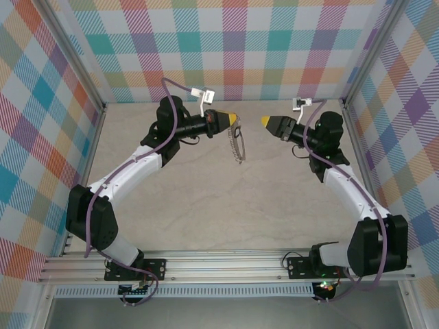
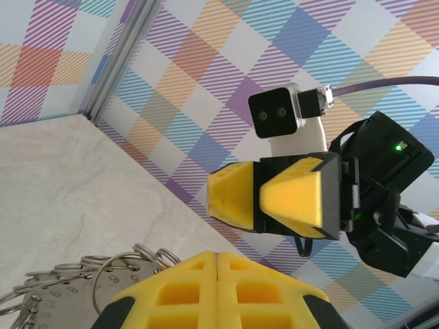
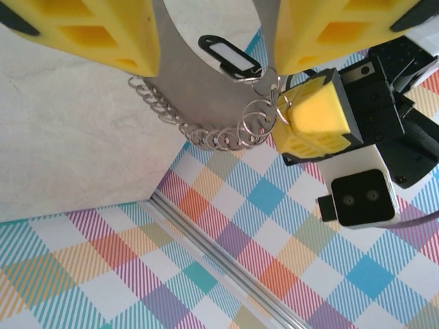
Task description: Put the keys on the keyring
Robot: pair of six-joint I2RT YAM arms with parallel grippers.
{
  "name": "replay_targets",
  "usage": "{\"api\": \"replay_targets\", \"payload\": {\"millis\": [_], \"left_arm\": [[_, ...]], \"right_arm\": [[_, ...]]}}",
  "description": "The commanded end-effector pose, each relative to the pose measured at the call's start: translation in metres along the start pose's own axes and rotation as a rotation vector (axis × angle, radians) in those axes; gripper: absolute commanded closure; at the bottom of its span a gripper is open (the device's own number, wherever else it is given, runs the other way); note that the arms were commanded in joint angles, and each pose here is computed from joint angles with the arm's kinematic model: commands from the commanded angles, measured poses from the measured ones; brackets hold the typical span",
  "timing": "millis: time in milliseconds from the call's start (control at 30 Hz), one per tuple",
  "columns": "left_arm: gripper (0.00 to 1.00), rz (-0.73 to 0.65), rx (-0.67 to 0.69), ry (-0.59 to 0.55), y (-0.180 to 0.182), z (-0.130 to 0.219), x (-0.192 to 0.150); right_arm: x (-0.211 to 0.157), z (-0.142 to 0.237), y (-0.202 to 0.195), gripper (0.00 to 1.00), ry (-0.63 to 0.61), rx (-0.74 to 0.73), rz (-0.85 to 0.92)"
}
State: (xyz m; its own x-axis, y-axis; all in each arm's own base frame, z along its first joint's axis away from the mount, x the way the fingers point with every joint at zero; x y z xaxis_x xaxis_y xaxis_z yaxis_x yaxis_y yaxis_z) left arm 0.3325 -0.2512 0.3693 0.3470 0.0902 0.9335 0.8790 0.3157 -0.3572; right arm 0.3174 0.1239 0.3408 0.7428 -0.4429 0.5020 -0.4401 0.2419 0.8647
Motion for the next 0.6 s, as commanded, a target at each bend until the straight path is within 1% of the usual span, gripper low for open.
{"api": "replay_targets", "payload": {"millis": [0,267,567], "left_arm": [[1.0,-0.047,-0.053,-0.065,-0.015,0.001,0.014],[1.0,-0.017,-0.089,-0.082,-0.014,-0.003,0.014],[1.0,-0.005,-0.103,-0.083,-0.013,-0.005,0.012]], "right_arm": [[0.006,-0.01,0.011,0.58,-0.02,0.077,0.021],[0.0,-0.035,0.023,0.59,0.024,0.151,0.055],[-0.004,-0.04,0.028,0.6,0.024,0.206,0.059]]}}
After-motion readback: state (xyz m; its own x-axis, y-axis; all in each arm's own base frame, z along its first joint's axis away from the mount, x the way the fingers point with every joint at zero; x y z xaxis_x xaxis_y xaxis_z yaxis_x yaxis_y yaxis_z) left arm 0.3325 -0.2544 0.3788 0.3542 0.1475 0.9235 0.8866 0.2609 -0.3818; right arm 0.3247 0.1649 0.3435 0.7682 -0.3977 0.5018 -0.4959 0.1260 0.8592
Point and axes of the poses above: each hand's point on the last joint's axis, 136 mm out from that joint toward the fingers, its own z axis back along the fingers, its own y axis along the line the jaws close on, x = y × z, the point moved 8 cm from there along z, back along the fingers, and after that the axes turned 13 degrees about -z, right-handed, at the moved point
